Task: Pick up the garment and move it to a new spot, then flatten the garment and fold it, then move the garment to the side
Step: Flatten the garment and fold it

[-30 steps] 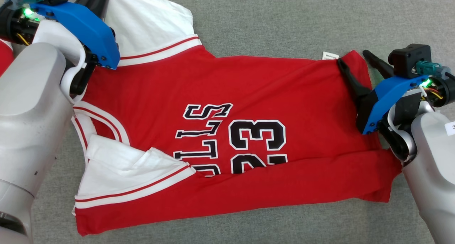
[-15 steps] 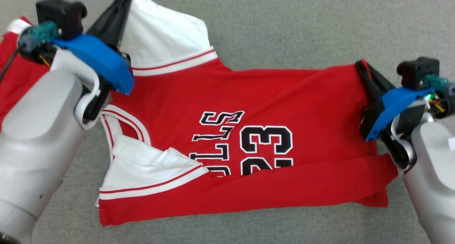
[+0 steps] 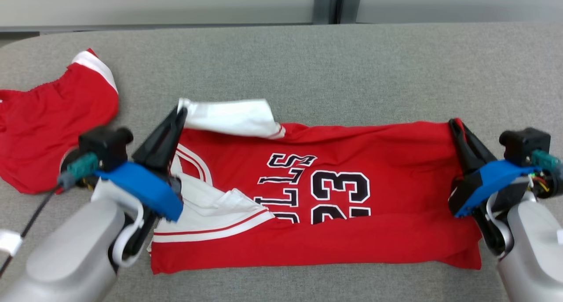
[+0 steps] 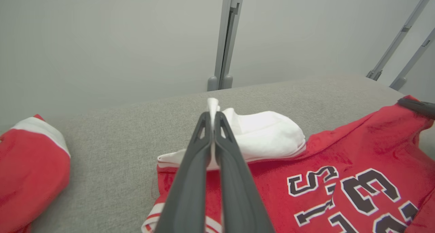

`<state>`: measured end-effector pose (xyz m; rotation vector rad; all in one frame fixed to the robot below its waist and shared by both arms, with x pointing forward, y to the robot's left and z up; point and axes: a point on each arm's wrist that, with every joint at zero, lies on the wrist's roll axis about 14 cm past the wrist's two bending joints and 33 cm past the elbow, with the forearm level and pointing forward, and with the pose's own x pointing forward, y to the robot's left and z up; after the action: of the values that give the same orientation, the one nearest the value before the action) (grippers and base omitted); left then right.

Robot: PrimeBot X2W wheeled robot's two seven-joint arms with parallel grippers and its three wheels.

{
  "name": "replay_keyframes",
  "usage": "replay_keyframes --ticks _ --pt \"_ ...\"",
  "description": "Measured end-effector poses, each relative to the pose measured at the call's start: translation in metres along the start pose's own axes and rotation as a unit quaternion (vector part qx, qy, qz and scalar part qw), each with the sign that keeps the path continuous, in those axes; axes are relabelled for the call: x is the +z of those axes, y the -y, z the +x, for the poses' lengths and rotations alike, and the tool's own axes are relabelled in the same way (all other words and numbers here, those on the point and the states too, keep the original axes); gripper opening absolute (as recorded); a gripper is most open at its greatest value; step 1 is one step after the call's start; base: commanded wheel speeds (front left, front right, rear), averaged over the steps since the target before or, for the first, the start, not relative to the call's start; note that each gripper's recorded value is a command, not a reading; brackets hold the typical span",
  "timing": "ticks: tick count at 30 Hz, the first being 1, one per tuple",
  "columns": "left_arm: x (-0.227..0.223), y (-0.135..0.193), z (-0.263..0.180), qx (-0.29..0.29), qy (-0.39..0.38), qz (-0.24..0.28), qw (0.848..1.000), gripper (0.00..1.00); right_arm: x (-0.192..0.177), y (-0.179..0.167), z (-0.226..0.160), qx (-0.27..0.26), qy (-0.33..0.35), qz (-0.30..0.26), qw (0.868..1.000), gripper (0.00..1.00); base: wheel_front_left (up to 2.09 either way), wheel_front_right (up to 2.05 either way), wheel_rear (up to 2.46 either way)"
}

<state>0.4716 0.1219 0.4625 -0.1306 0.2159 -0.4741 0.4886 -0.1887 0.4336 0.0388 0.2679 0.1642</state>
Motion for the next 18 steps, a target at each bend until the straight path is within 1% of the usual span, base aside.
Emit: replay_keyframes --ticks 8,17,18 --pt "-0.029 0.018 -0.047 0.024 -0.022 -0.044 0.998 0.0 -0.008 -0.007 -0.026 -0.004 0.016 0.013 1.0 0.0 0.0 0.0 0.0" --pt "-0.051 0.022 -0.079 0.056 -0.042 -0.067 0.995 0.0 -0.019 -0.015 -0.055 -0.013 0.031 0.038 0.999 0.0 0.0 0.0 0.0" --pt "-0.053 0.025 -0.08 0.057 -0.042 -0.072 0.995 0.0 -0.02 -0.015 -0.058 -0.017 0.031 0.043 0.998 0.37 0.0 0.0 0.0"
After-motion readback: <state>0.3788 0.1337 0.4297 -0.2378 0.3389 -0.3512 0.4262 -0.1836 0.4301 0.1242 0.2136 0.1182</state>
